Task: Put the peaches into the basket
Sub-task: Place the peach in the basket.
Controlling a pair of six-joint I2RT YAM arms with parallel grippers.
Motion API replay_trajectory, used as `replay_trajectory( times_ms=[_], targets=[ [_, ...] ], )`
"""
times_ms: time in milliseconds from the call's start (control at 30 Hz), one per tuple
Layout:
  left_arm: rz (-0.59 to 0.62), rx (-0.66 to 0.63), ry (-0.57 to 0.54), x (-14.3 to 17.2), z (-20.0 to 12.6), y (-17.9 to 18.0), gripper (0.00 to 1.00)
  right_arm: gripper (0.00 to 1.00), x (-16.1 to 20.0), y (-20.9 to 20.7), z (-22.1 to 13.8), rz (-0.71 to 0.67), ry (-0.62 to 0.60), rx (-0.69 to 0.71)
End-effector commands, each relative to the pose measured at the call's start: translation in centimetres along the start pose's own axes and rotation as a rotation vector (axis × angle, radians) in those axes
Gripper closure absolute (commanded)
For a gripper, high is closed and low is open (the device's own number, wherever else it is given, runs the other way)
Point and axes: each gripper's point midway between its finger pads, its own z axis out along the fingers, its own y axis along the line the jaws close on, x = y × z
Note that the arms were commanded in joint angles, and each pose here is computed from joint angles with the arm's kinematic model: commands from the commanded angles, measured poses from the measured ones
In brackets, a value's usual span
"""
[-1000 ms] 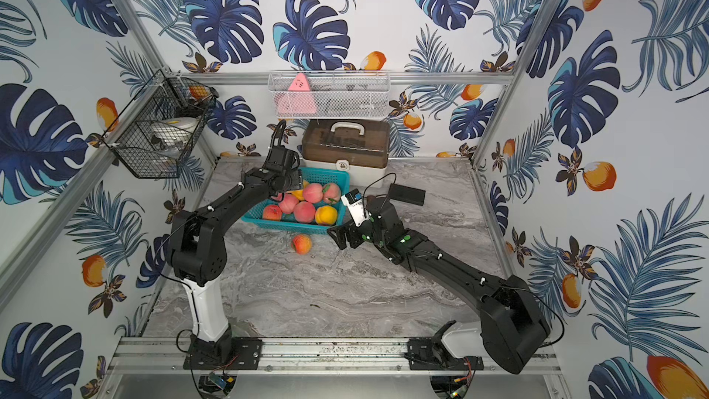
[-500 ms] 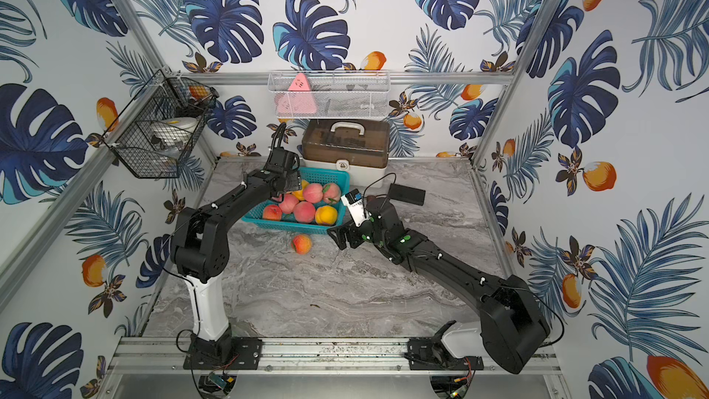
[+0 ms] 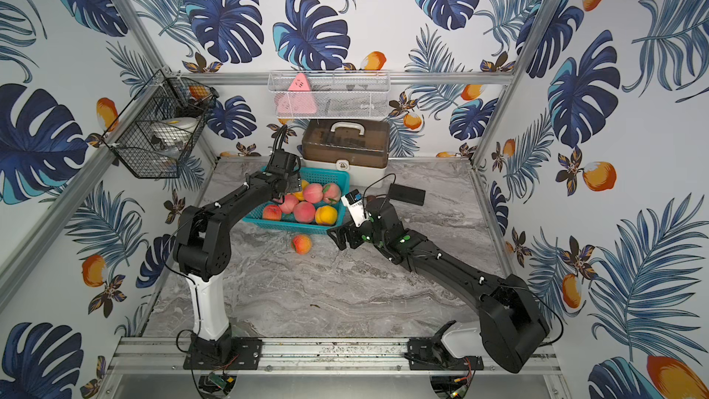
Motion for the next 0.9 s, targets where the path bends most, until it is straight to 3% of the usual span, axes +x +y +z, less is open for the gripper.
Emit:
replay_trajectory(
  times_ms=[0,867],
  targets=[
    [0.001,-0.006,-0.005,0.02,0.36,0.06,0.28,0.00,-0.33,0.08,-0.13,0.002,-0.015,-0.004],
    [-0.002,0.013,0.013,0.82,0.61,-0.23,0.24,0.00,-0.47,-0.31,-0.79,0.002,-0.026,0.009]
  ],
)
